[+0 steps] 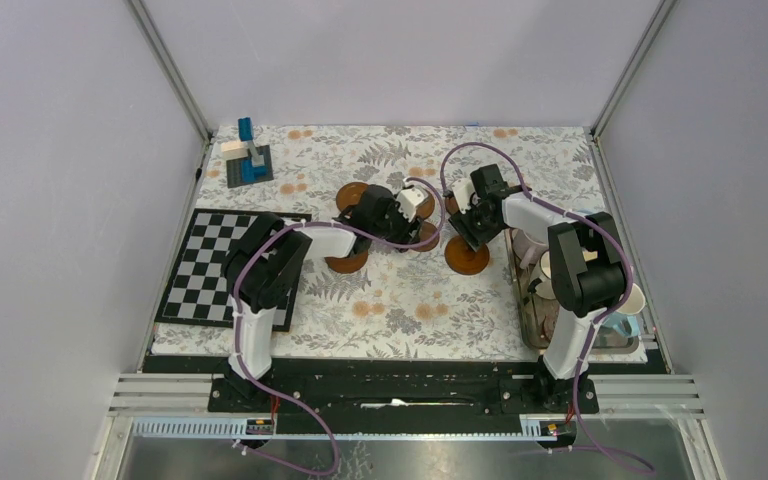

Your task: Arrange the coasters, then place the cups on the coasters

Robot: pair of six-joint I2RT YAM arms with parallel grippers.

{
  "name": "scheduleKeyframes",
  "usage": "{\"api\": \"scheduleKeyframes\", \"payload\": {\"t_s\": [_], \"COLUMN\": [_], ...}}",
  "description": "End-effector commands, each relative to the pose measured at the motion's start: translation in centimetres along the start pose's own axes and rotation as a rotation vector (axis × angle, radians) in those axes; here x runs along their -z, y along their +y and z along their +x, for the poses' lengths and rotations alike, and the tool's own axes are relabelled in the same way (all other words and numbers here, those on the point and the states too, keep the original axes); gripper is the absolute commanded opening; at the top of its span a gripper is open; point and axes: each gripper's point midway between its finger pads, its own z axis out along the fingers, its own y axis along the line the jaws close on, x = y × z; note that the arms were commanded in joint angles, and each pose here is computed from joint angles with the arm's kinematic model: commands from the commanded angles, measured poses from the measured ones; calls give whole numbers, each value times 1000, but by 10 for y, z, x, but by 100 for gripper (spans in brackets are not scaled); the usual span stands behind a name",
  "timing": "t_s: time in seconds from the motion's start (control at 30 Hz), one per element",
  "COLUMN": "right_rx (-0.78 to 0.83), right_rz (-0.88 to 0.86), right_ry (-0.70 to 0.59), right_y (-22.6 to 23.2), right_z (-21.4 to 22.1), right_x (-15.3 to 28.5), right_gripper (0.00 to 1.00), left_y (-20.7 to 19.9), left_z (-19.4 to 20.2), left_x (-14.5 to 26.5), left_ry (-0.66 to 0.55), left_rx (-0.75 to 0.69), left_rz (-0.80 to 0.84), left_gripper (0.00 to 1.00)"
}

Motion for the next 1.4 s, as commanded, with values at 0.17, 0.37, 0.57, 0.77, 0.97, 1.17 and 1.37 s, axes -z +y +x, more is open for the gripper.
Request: {"api": "scheduleKeyframes", "payload": {"t_s": [0.17,0.37,0.57,0.77,0.97,1.17,1.37], "right_rx": [-9,-15,-25,-30,-28,-29,-33], "right_rz": [18,2,-9,-15,-13,-20,-26], "right_ry": [-49,-75,-103,-116,-122,-125,-133], "right_y": [-9,-9,-8,-8,-9,-8,-8], "right_z": [-19,-31,-40,-46,-49,-50,-55], "right_x": [19,30,38,42,46,47,48], "right_gripper": [66,69,70,70,70,70,70], "left_y": [10,-1,-13,-19,-27,-29,-34], "left_z": [2,22,41,53,61,59,57], "left_x": [1,18,34,47,56,58,62], "left_ry": [69,143,200,232,248,249,268], "left_rx": [-28,-36,-47,-38,-9,2,52], "left_rz": [-44,-24,6,17,34,37,52], "left_gripper": [50,49,49,48,48,47,47]}}
